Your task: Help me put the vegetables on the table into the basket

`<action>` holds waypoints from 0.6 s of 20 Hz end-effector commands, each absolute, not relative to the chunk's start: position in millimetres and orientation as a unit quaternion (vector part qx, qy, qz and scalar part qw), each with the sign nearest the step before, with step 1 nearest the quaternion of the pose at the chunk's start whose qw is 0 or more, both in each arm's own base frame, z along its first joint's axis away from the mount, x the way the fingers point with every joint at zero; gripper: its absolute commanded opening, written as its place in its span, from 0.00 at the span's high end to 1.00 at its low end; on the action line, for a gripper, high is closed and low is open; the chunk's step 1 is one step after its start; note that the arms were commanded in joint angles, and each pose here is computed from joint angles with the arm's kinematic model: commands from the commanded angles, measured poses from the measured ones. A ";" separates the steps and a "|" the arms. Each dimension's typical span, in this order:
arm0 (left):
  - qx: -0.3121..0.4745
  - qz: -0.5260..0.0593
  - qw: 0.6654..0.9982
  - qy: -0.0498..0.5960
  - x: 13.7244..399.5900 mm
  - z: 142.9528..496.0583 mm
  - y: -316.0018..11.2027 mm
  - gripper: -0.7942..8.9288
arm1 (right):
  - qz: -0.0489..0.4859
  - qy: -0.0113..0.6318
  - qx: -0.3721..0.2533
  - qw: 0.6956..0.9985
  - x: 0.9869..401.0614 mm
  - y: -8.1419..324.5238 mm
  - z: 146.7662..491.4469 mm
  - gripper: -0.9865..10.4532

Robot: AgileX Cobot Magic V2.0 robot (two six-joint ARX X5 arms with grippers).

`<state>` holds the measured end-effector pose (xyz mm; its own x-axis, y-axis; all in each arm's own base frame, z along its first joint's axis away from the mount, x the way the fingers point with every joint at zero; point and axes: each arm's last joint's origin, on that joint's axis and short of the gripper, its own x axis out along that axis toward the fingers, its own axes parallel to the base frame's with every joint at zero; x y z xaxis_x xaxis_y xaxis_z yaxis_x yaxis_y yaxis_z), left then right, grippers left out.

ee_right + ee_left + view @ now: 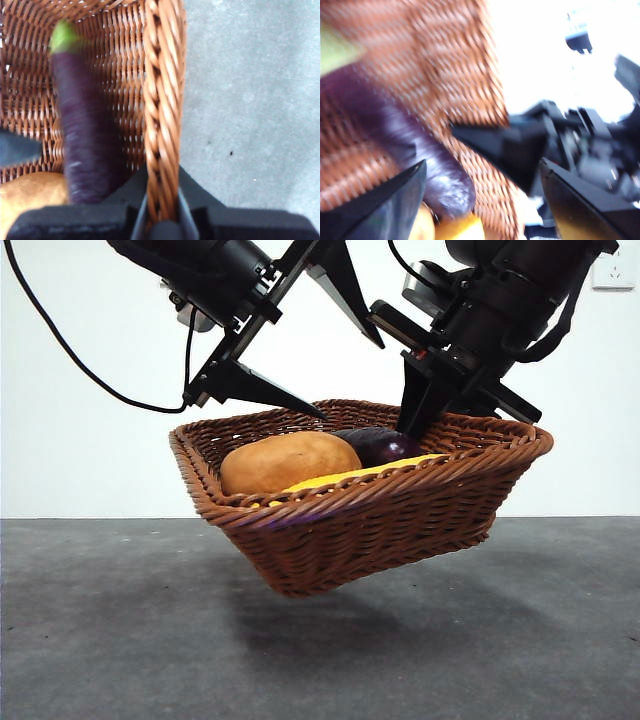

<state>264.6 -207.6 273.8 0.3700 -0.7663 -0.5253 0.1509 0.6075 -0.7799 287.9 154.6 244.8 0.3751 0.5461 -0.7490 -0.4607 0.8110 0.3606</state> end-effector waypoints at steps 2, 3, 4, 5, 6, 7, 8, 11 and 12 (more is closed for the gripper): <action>-0.283 -0.343 0.766 0.464 258.6 277.4 -204.9 0.53 | 0.309 0.470 0.048 0.826 289.2 155.2 242.3 0.92; -0.270 -0.351 0.772 0.456 254.6 282.8 -201.9 0.53 | 0.309 0.470 0.048 0.826 289.3 155.3 242.2 0.92; -0.256 -0.359 0.777 0.449 249.9 288.9 -197.7 0.53 | 0.309 0.470 0.049 0.825 289.3 155.3 242.2 0.92; -0.240 -0.366 0.784 0.441 244.4 296.2 -191.4 0.53 | 0.307 0.470 0.051 0.826 289.4 155.3 242.2 0.92; -0.222 -0.372 0.790 0.433 237.7 303.9 -183.4 0.53 | 0.307 0.471 0.052 0.826 289.3 155.3 242.3 0.92; -0.203 -0.378 0.797 0.425 229.4 312.2 -174.9 0.53 | 0.305 0.471 0.052 0.826 289.4 155.0 242.3 0.92; -0.183 -0.383 0.804 0.417 219.9 320.3 -166.5 0.53 | 0.302 0.472 0.057 0.826 289.5 155.0 242.3 0.92; -0.113 -0.365 0.849 0.366 186.6 347.4 -134.2 0.73 | 0.292 0.475 0.073 0.827 291.6 151.3 242.5 0.92; -0.086 -0.342 0.870 0.343 174.8 355.3 -122.9 0.91 | 0.287 0.476 0.077 0.828 293.0 148.5 242.5 0.92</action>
<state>173.5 -123.0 358.2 0.5255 -0.6621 -0.5342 0.4981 0.7485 -0.4378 291.2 147.8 244.6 0.3827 0.5398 -0.7498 -0.4166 0.8252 0.3815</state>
